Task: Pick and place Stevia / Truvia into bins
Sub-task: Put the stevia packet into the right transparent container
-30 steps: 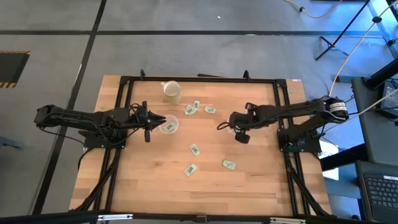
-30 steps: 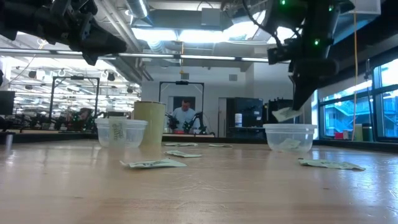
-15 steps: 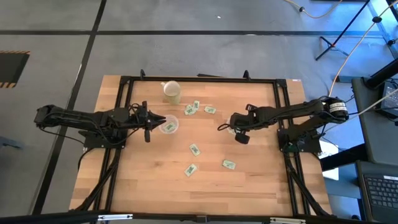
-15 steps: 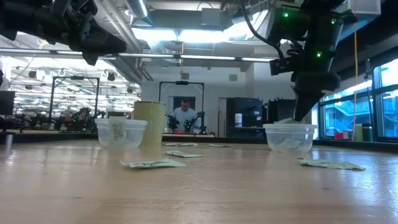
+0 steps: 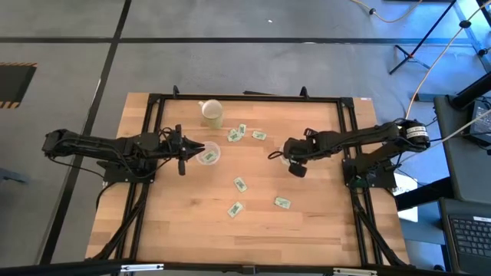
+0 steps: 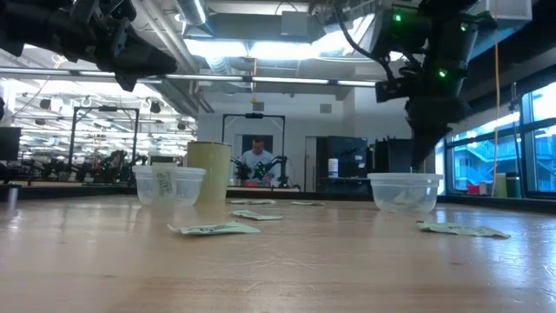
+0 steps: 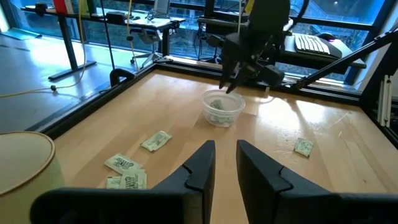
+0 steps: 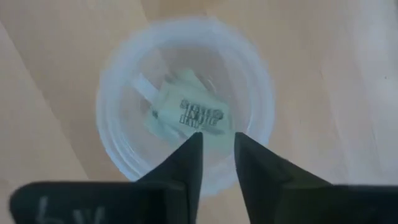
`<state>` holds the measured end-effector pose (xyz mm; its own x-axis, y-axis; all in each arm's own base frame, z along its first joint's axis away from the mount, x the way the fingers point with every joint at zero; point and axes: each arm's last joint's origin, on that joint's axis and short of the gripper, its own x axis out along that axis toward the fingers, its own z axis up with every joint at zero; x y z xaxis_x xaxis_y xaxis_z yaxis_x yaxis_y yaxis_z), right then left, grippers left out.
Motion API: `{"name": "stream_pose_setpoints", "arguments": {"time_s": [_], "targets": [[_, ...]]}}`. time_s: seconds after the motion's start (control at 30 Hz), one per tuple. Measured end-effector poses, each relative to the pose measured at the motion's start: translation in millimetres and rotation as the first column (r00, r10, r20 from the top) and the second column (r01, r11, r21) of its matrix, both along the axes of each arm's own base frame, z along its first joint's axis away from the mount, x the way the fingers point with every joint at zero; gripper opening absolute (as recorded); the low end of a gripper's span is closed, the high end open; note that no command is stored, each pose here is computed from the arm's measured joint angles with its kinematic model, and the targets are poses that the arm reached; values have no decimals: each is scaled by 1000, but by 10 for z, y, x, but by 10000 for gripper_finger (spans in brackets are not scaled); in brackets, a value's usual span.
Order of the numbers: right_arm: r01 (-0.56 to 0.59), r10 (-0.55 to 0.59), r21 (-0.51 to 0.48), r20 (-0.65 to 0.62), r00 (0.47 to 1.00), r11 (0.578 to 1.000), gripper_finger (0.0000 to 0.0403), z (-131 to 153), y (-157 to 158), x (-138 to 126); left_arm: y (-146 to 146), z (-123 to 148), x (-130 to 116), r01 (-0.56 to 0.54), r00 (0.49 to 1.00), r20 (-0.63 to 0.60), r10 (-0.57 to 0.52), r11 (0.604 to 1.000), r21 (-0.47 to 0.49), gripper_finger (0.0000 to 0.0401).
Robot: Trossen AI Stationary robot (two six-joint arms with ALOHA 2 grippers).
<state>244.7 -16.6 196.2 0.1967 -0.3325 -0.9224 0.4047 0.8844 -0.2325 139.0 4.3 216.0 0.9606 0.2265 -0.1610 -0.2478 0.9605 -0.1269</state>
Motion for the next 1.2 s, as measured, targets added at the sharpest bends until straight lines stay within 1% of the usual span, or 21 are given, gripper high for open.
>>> {"name": "stream_pose_setpoints", "arguments": {"time_s": [0.07, 0.1, 0.13, 0.2, 0.23, 0.3, 0.33, 0.4, 0.57, 0.67, 0.8, 0.93, 1.07, 1.2], "targets": [[3, -6, 51, 66, 998, 999, 108, 108, 41, 83, 0, 0, 0, 0, 1000, 0, 0, 1000, 0, 61], [-15, 6, 86, 107, 994, 996, 111, 158, 76, 130, 0, 0, 0, 0, 1000, 0, 0, 1000, 0, 61], [-50, 30, 131, 149, 988, 990, 113, 201, 128, 178, 0, 0, 0, 0, 1000, 0, 0, 1000, 0, 61], [-172, 120, 208, 241, 963, 963, 113, 260, 267, 267, 0, 0, 0, 0, 1000, 0, 0, 1000, 0, 61], [-245, 179, 224, 275, 945, 943, 113, 275, 348, 294, 0, 0, 0, 0, 1000, 0, 0, 1000, 0, 61], [-363, 289, 221, 306, 907, 905, 112, 290, 514, 308, 0, 0, 0, 0, 1000, 0, 0, 1000, 0, 61], [-404, 330, 214, 311, 891, 889, 112, 293, 596, 303, 0, 0, 0, 0, 1000, 0, 0, 1000, 0, 61], [-446, 373, 208, 314, 873, 870, 112, 287, 746, 286, 0, 0, 0, 0, 1000, 0, 0, 1000, 0, 61], [-462, 394, 206, 299, 869, 862, 104, 240, 1088, 210, 1, 0, 0, -1, 1000, 0, 1, 1000, 0, 61], [-447, 381, 237, 275, 883, 863, 96, 162, 1266, 172, 1, 0, 0, -1, 1000, 0, 1, 1000, 0, 61], [-394, 341, 278, 221, 914, 876, 88, 16, 1417, 154, 0, 0, 0, 0, 1000, 0, 0, 1000, 0, 61], [-365, 332, 287, 159, 930, 886, 87, -161, 1505, 171, 0, 0, 0, 0, 1000, 0, 0, 1000, 0, 61], [-322, 315, 285, 72, 946, 903, 87, -346, 1514, 189, 0, 0, 0, 0, 1000, 0, 0, 1000, 0, 61], [-305, 311, 278, 24, 950, 911, 93, -483, 1525, 213, 0, 0, 0, 0, 1000, 0, 0, 1000, 0, 61]]}}
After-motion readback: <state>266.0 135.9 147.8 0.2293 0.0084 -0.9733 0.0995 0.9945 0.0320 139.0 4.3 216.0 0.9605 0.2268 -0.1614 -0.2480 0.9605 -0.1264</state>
